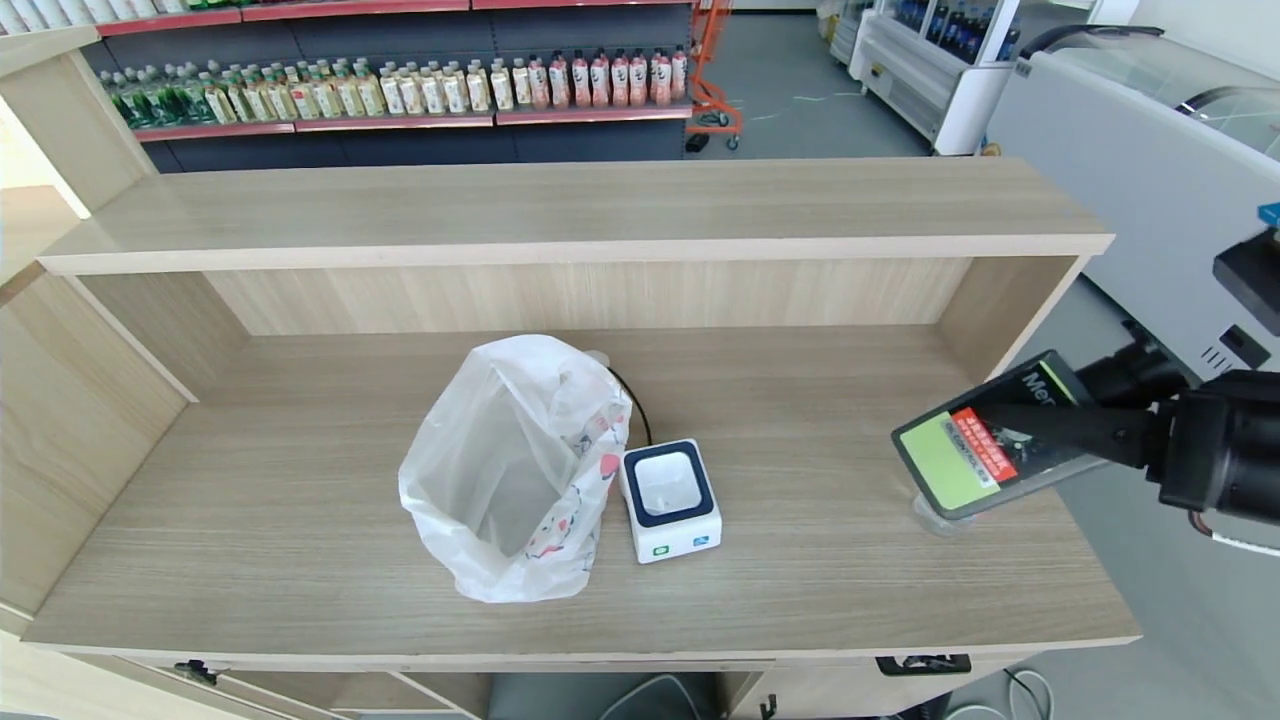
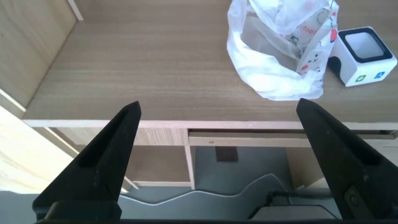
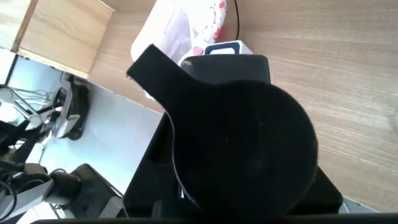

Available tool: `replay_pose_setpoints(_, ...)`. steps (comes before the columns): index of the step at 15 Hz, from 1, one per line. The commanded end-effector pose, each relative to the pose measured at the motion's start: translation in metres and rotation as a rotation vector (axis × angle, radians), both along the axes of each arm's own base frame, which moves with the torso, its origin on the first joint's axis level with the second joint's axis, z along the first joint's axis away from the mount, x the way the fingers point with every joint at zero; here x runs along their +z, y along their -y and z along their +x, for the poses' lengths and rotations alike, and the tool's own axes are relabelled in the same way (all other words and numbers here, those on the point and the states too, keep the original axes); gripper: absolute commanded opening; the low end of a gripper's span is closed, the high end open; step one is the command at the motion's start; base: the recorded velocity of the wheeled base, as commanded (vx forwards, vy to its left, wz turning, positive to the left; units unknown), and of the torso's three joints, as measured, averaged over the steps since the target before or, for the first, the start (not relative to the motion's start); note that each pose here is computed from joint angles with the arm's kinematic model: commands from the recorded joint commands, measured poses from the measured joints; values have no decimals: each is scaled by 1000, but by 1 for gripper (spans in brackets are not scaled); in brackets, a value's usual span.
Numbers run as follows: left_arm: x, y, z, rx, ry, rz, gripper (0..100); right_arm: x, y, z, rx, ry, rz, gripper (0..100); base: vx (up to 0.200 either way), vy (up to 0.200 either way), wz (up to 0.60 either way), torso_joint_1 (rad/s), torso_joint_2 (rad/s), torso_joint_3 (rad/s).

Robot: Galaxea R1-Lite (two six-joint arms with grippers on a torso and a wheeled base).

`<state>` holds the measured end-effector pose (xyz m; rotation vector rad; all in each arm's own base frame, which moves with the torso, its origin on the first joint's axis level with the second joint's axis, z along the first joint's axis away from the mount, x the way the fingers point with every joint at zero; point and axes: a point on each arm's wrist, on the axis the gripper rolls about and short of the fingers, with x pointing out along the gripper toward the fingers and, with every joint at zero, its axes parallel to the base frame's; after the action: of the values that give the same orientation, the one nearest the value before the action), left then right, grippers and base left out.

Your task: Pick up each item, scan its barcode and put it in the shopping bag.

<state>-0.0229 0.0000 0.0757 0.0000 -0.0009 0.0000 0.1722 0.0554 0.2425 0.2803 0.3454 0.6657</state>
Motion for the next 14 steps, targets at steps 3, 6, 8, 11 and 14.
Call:
replay_pose_setpoints(3, 0, 0, 0, 0, 1, 0, 100, -25, -23, 71, -10, -89, -39, 0, 0, 133, 0, 5, 2, 2)
replay_pose_setpoints(6, 0, 0, 0, 0, 1, 0, 100, -35, -38, 87, 25, -112, -56, 0, 0, 0, 0, 0, 0, 0)
replay_pose_setpoints(8, 0, 0, 0, 0, -1, 0, 100, -49, -47, 94, 23, -110, -105, 0, 0, 0, 0, 0, 0, 0)
replay_pose_setpoints(11, 0, 0, 0, 0, -2, 2, 100, -63, -55, 98, 30, -149, -132, 0, 0, 0, 0, 0, 0, 0)
replay_pose_setpoints(14, 0, 0, 0, 0, 1, 2, 100, -72, -59, 103, 37, -168, -142, 0, 0, 0, 0, 0, 0, 0)
